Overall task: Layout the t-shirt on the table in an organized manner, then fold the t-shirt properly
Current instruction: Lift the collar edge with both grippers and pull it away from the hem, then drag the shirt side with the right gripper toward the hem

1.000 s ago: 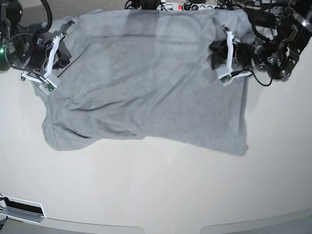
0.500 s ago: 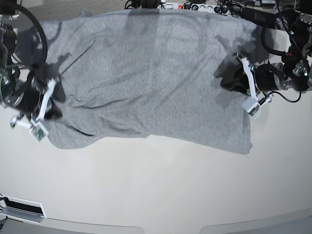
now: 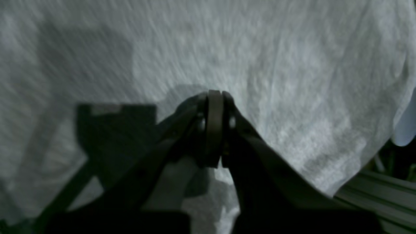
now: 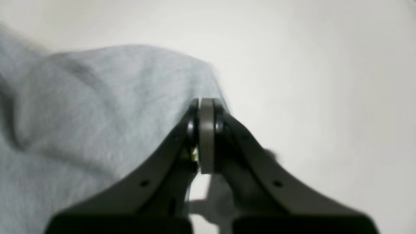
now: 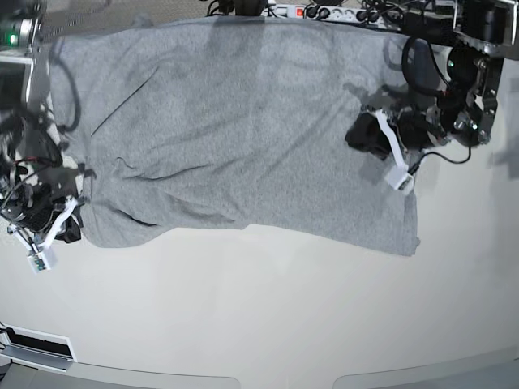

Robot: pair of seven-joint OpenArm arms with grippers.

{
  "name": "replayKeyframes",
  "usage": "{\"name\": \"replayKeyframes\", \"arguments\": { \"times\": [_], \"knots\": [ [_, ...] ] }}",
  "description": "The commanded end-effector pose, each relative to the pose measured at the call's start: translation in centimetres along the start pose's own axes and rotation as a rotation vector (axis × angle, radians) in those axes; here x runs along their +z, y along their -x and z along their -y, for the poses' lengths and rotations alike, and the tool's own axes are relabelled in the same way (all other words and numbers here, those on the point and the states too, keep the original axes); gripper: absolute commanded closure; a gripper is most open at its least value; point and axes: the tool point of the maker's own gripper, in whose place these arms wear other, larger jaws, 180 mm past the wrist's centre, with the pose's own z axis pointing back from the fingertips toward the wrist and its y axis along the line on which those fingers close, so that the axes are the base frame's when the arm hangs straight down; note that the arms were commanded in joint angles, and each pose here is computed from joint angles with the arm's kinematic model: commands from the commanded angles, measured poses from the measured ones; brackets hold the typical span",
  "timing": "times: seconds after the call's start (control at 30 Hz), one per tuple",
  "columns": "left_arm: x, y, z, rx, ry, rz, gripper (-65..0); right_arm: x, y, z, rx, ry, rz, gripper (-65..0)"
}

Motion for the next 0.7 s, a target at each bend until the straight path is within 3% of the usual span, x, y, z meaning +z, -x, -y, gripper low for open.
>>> {"name": "replayKeyframes", "arguments": {
  "times": [0.0, 0.07, 0.1, 0.2, 0.23, 0.27, 0.47, 0.67],
  "knots": [
    [0.4, -1.7, -0.1, -0.018, 0.005, 0.046, 0.0, 0.0, -3.1, 1.4, -0.022, 0.014, 0.079, 0.0],
    [0.1, -1.6, 0.3, -0.014, 0.012, 0.044, 0.0, -1.1, -3.5, 1.8, -0.103, 0.001, 0.087, 0.0],
    [0.0, -1.7, 0.4, -0.012, 0.016, 0.046, 0.0, -1.6, -3.8, 1.9, -0.136, -0.006, 0.092, -5.5],
    [-0.3, -1.8, 0.9, -0.003, 0.029, 0.054, 0.0, -2.7, -4.5, 1.3, -0.199, -0.027, 0.099, -33.4],
    [-0.3, -1.8, 0.9, -0.002, 0.03, 0.056, 0.0, -3.2, -4.5, 0.8, -0.215, -0.03, 0.095, -40.0],
    [-0.3, -1.8, 0.9, -0.001, 0.031, 0.056, 0.0, -3.6, -4.2, 0.3, -0.233, -0.03, 0.084, -42.6],
    [-0.3, -1.1, 1.0, 0.001, 0.032, 0.023, 0.0, -5.6, -1.7, -2.3, -0.306, -0.004, 0.01, -42.4],
    [-0.3, -1.0, 1.0, 0.002, 0.032, 0.022, 0.0, -5.7, -0.5, -0.5, -0.25, 0.134, -0.029, -40.5]
  ]
}}
